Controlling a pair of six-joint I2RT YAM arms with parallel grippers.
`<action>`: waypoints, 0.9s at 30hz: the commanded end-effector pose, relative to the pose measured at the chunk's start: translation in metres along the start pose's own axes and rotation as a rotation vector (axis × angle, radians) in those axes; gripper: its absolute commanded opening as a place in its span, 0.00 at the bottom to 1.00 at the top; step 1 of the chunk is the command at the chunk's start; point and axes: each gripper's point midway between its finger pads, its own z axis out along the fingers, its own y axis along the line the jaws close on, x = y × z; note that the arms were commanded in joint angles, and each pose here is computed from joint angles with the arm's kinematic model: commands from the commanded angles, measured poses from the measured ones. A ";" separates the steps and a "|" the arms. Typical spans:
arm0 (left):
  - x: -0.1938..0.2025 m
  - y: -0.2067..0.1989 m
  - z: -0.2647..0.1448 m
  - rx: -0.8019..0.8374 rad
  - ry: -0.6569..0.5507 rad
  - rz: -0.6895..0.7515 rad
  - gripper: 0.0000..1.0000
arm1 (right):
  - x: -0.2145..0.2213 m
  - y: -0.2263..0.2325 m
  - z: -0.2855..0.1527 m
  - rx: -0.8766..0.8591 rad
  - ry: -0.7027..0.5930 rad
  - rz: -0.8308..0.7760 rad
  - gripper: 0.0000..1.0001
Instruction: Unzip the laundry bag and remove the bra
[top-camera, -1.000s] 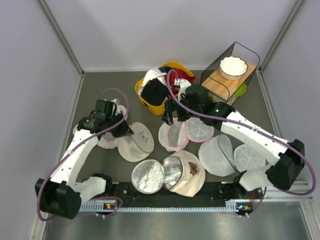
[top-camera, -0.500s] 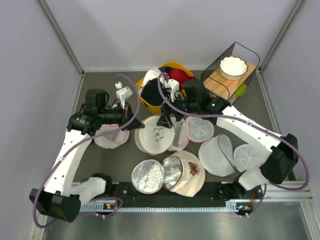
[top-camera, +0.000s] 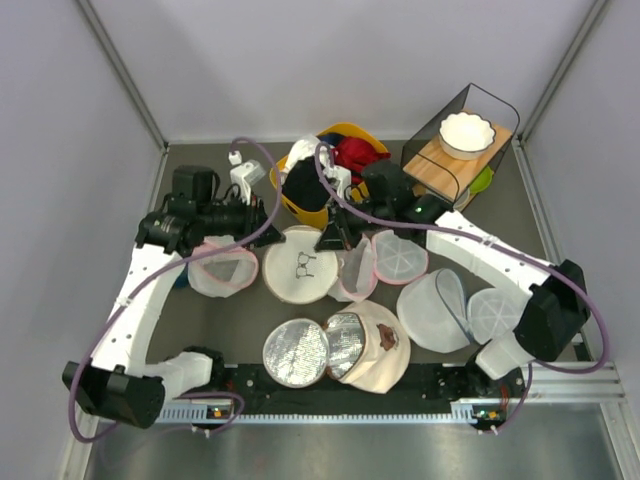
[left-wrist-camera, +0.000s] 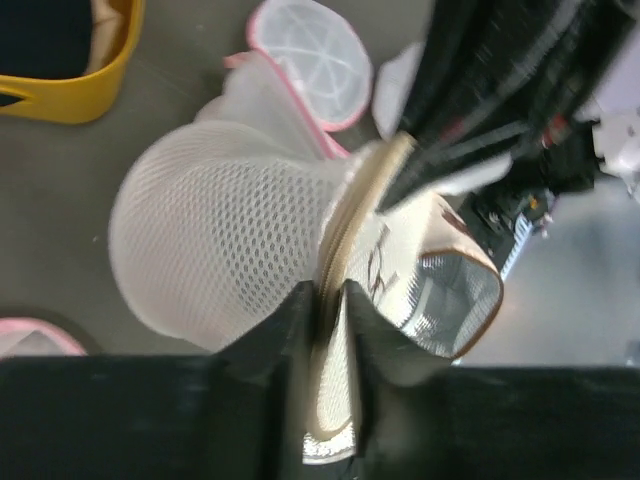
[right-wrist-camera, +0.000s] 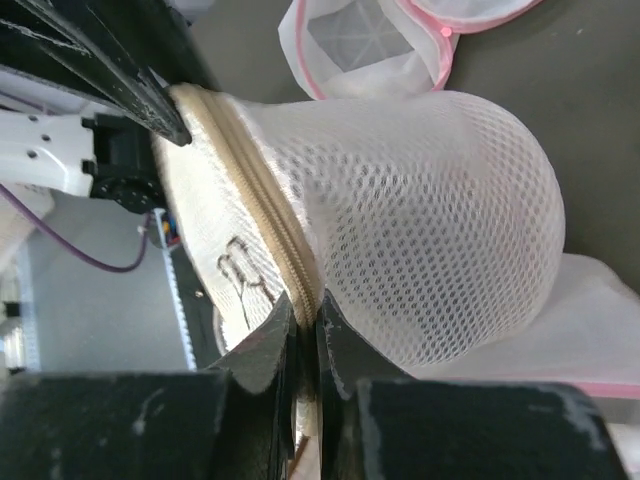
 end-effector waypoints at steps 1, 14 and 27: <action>-0.045 0.035 -0.006 -0.229 -0.081 -0.025 0.45 | -0.027 0.002 0.008 0.007 -0.117 0.187 0.00; 0.005 0.041 -0.025 -0.427 -0.279 -0.635 0.94 | -0.095 -0.012 0.026 0.010 -0.433 0.622 0.00; 0.059 0.050 0.007 -0.255 -0.427 -1.007 0.93 | -0.094 -0.015 0.034 -0.015 -0.436 0.681 0.00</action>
